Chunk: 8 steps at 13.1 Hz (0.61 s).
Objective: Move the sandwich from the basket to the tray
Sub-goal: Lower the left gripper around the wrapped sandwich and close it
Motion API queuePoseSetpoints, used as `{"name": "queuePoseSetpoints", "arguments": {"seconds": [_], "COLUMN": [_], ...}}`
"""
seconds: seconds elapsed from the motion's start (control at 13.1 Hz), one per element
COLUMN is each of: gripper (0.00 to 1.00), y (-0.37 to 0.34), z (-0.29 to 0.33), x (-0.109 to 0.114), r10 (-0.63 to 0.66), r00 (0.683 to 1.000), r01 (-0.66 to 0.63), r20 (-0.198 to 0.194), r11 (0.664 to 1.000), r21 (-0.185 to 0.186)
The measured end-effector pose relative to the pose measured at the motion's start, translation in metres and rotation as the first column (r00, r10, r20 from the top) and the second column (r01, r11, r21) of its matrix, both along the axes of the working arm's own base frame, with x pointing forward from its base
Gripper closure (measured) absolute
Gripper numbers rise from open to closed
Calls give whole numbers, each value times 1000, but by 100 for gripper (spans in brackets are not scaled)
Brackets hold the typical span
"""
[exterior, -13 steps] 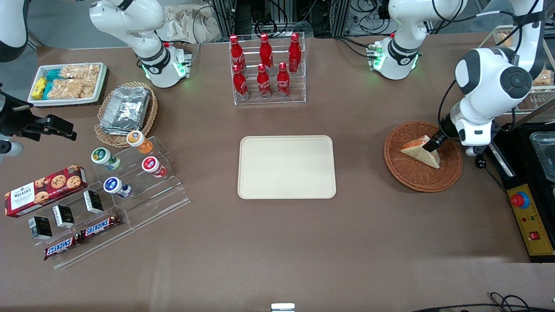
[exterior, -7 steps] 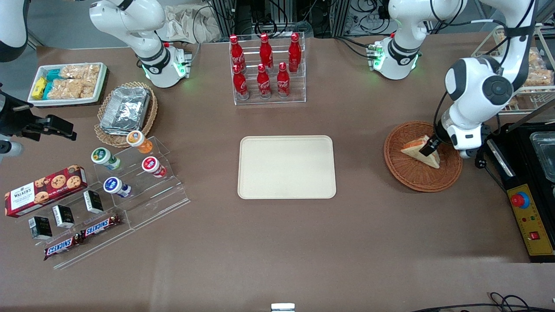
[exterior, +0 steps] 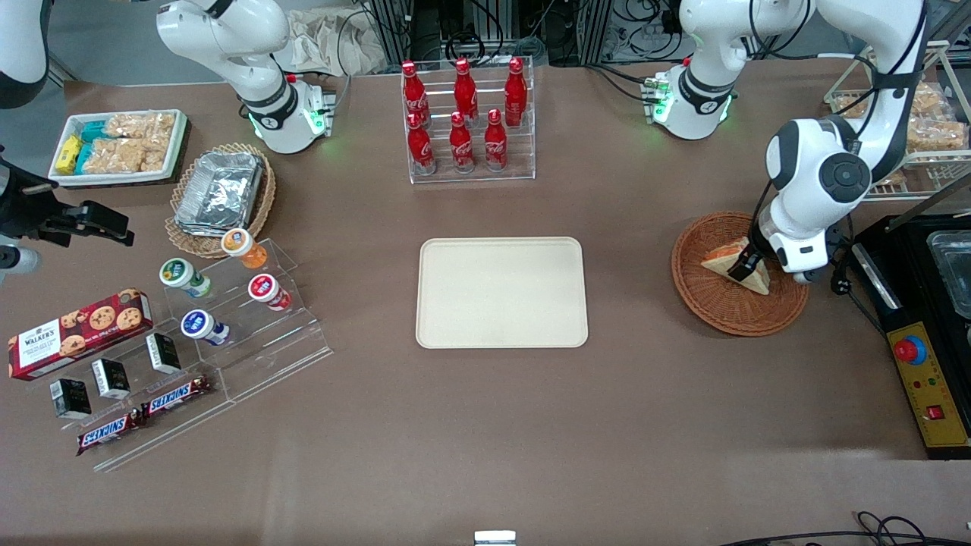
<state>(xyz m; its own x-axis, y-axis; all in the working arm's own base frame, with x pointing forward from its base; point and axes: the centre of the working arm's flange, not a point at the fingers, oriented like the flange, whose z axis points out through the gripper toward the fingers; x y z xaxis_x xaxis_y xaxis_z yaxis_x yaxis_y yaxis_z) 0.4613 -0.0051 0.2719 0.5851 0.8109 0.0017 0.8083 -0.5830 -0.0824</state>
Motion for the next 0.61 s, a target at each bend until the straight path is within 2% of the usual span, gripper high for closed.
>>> {"name": "queuePoseSetpoints", "arguments": {"seconds": [0.23,0.61], "gripper": [0,0], "y": [0,0], "z": [-8,-23], "x": [-3,-7], "r10": [4,7], "r00": [1000,1000], "r01": [-4,-7], "r20": [10,3], "r11": [1000,1000], "r21": [-2,-5]}}
